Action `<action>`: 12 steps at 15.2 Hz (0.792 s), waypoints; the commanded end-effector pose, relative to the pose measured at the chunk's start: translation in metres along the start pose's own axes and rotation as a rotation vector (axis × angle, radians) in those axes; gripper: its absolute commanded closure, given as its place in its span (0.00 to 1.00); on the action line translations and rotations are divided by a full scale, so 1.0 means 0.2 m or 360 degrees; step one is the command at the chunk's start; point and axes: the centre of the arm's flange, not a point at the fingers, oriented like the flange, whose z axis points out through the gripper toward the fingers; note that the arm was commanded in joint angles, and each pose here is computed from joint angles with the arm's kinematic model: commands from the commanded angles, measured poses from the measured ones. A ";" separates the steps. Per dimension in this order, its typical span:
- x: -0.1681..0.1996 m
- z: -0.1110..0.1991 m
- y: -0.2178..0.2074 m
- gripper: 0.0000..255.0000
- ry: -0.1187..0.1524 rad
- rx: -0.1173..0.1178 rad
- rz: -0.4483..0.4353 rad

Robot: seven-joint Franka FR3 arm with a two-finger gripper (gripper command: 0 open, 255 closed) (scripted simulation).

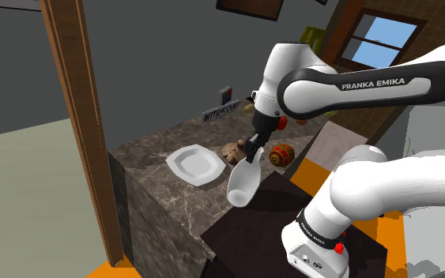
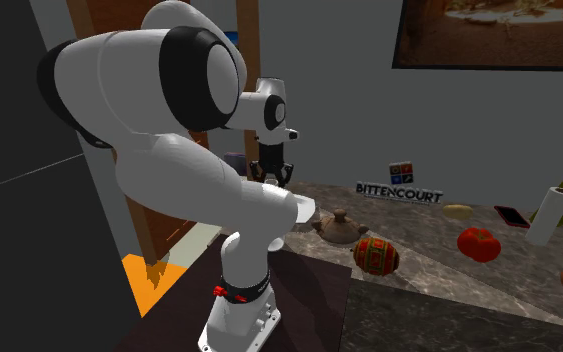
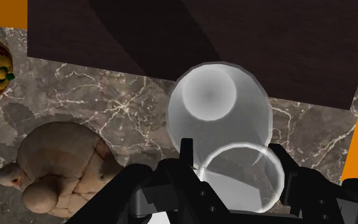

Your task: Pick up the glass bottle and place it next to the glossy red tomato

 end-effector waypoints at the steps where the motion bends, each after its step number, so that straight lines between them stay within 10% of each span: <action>1: 0.00 -0.03 0.00 1.00 0.0000 -0.0001 0.0000; 12: -0.01 -0.32 0.00 1.00 0.0000 -0.0001 0.0000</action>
